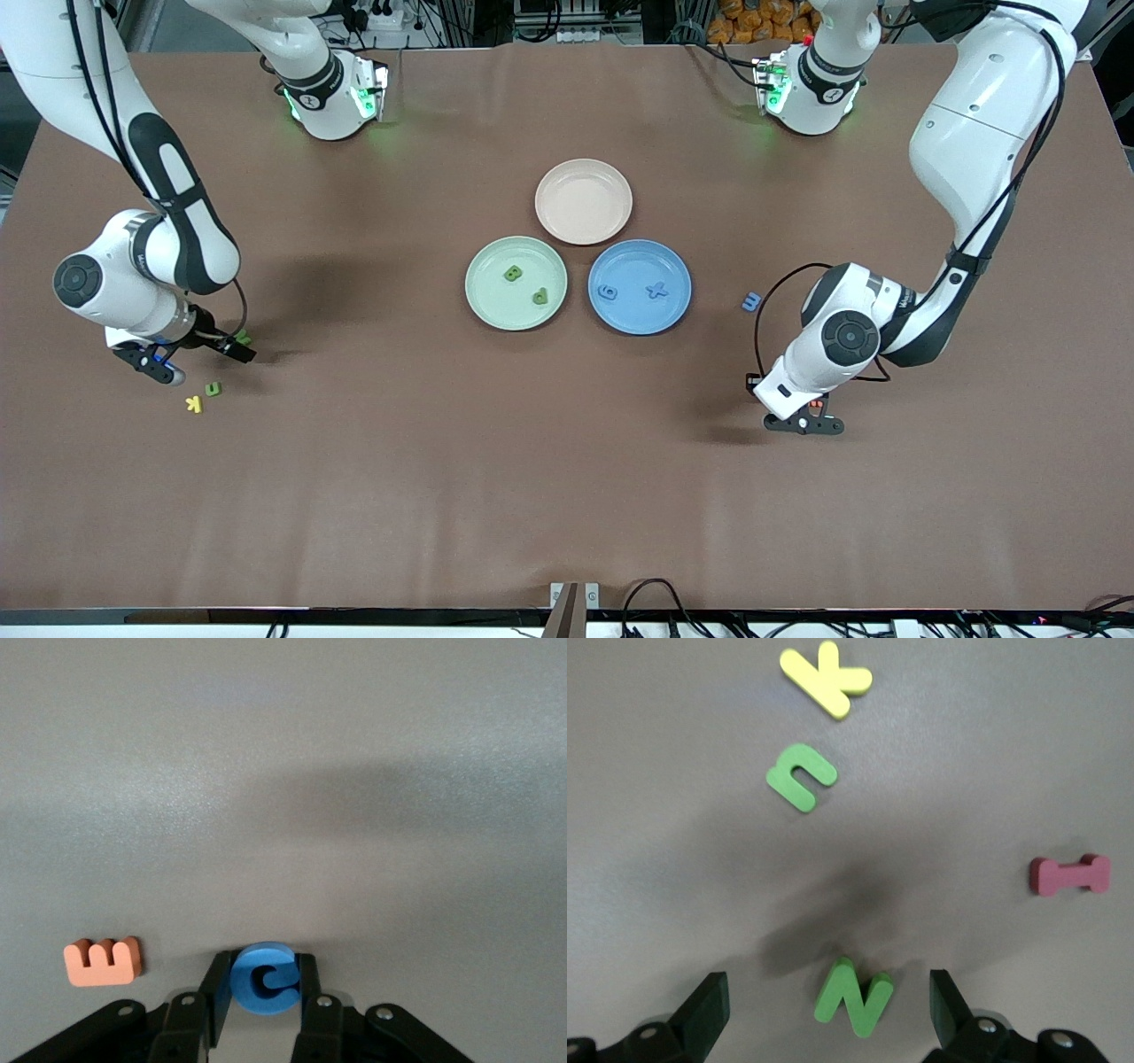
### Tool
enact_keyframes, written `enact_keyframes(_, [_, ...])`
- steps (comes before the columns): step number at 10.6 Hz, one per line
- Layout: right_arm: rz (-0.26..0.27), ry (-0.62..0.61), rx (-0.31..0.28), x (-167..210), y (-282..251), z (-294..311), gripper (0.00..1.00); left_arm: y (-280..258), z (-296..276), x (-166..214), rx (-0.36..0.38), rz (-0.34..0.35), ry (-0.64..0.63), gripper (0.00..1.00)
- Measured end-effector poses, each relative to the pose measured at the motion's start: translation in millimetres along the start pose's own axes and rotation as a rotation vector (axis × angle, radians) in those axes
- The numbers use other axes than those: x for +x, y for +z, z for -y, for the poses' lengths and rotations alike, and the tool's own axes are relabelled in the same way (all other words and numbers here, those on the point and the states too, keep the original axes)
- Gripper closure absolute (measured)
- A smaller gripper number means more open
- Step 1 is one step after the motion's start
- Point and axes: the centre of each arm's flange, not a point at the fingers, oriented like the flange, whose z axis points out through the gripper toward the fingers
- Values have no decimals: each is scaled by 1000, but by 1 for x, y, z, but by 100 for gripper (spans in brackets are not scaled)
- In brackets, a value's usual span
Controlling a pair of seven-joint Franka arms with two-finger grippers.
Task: Sort letters by color into matching plates
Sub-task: 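Carry the blue c to the blue plate while the right gripper grasps N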
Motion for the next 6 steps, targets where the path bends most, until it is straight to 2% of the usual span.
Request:
enact_keyframes(3, [7,1,-3,-6,6,-2,0,-1,-1,0,-1,-1,-12,65])
enact_keyframes(6, [13,0,-5,-9,9,-4,4,-11,-31,-6,-24,11,-69,65])
